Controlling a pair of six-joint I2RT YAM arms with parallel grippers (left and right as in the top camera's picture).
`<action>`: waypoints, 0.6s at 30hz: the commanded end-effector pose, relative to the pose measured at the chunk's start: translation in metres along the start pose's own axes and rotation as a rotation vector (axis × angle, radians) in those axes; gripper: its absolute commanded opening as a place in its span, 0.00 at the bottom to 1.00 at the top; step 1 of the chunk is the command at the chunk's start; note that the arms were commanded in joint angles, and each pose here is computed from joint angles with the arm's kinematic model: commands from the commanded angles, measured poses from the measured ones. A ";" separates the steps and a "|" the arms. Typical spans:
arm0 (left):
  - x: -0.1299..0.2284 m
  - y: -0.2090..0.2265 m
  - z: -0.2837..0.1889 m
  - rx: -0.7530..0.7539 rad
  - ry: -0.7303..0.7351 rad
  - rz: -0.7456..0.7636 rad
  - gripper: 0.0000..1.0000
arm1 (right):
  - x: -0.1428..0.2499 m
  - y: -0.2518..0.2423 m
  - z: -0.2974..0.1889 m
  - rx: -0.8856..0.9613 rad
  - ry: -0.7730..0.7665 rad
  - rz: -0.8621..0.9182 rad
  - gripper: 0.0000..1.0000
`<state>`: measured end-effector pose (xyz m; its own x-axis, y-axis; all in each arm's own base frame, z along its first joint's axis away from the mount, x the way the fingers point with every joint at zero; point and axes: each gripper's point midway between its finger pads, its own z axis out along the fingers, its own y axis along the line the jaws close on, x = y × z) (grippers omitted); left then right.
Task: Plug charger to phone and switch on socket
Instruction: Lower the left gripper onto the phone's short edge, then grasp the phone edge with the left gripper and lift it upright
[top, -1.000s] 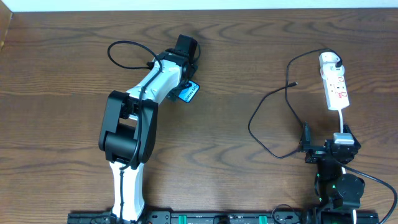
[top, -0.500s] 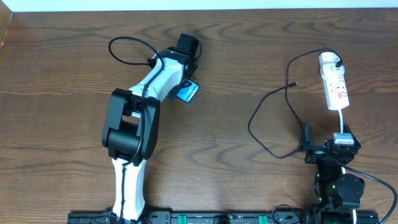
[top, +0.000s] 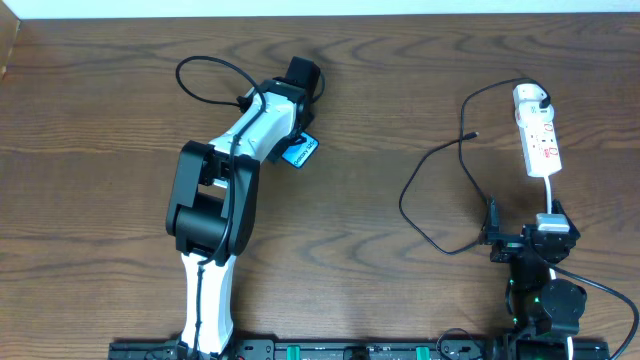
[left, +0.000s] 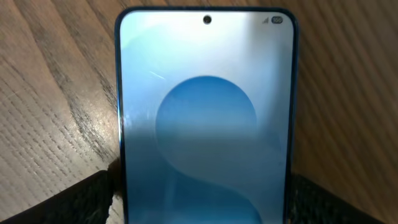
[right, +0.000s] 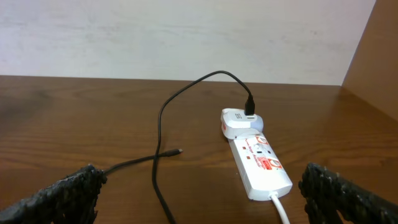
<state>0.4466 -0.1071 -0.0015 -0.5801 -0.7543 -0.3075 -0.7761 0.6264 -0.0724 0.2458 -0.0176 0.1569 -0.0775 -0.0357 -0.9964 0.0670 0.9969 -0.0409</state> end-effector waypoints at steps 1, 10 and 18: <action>0.054 0.034 0.044 -0.118 0.180 0.102 0.82 | 0.001 0.000 0.000 0.000 0.000 -0.009 0.99; 0.063 0.057 0.038 -0.186 0.247 0.338 0.76 | 0.001 0.000 0.000 0.001 0.000 -0.009 0.99; 0.088 0.058 0.030 -0.107 0.415 0.575 0.75 | 0.001 0.000 0.000 0.001 0.000 -0.009 0.99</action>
<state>0.4149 -0.1213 -0.0031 -0.8465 -0.5097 -0.1540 -0.5205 0.8530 0.0383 0.2458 -0.0176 0.1569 -0.0775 -0.0361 -0.9963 0.0670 0.9969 -0.0413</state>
